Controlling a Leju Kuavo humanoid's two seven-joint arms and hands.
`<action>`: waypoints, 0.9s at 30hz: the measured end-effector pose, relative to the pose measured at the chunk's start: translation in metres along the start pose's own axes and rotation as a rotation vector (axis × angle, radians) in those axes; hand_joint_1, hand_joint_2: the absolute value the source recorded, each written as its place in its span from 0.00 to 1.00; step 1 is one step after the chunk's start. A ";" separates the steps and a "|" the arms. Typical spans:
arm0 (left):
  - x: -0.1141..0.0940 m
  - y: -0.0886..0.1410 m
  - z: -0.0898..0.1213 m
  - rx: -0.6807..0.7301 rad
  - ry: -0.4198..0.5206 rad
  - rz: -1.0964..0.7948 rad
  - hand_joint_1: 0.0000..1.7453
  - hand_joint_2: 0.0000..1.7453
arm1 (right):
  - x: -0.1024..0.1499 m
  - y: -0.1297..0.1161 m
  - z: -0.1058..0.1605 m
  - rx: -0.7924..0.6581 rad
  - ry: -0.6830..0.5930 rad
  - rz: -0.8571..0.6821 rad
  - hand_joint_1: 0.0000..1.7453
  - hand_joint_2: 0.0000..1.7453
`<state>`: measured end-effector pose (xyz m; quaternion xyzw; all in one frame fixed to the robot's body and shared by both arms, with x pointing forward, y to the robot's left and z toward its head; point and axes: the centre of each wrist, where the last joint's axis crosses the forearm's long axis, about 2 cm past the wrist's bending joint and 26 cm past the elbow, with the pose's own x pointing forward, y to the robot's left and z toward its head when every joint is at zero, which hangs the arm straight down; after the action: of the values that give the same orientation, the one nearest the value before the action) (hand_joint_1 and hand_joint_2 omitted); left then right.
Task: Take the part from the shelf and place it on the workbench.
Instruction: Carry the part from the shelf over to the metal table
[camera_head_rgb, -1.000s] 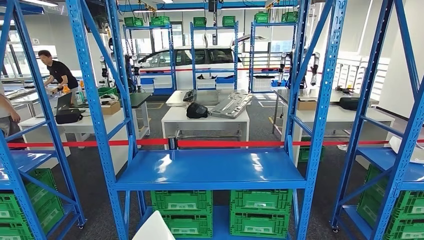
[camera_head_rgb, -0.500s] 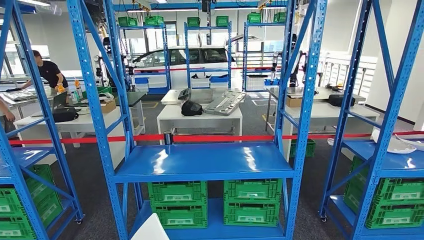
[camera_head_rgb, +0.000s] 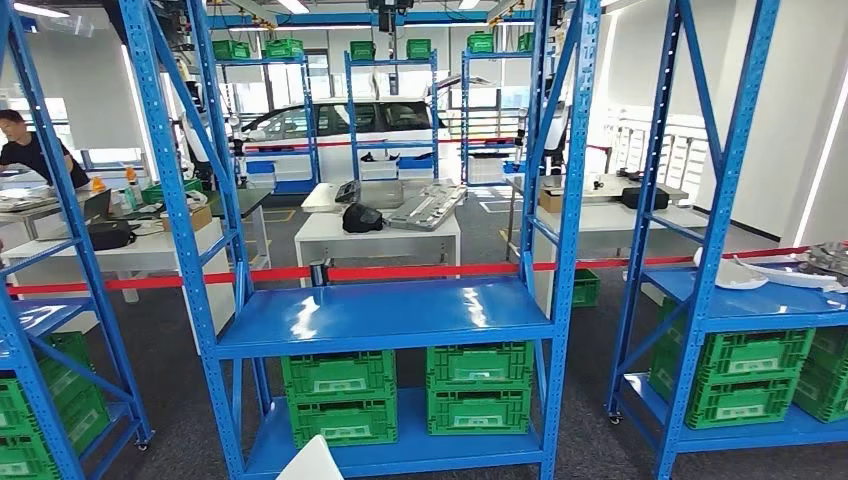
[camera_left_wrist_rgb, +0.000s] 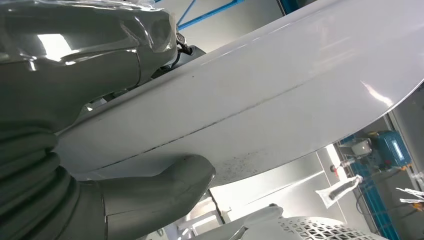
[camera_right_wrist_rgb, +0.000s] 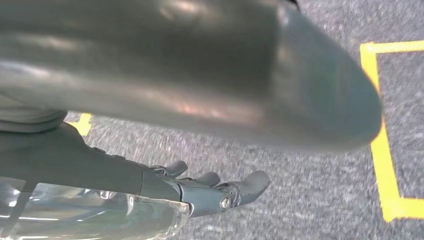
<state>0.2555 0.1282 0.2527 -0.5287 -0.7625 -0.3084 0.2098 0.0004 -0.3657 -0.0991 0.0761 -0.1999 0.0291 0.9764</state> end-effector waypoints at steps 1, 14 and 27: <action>0.000 0.000 0.000 -0.002 0.000 -0.001 1.00 1.00 | -0.001 0.000 0.001 -0.003 0.001 -0.001 0.00 0.00; 0.001 -0.002 -0.003 -0.005 -0.002 -0.006 1.00 1.00 | 0.001 -0.004 0.003 0.001 0.009 0.012 0.00 0.00; 0.002 -0.001 -0.001 -0.008 0.006 -0.018 1.00 1.00 | -0.002 -0.002 0.004 -0.004 0.013 0.022 0.00 0.00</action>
<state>0.2535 0.1289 0.2544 -0.5219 -0.7652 -0.3147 0.2074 -0.0024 -0.3685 -0.0963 0.0719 -0.1945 0.0401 0.9774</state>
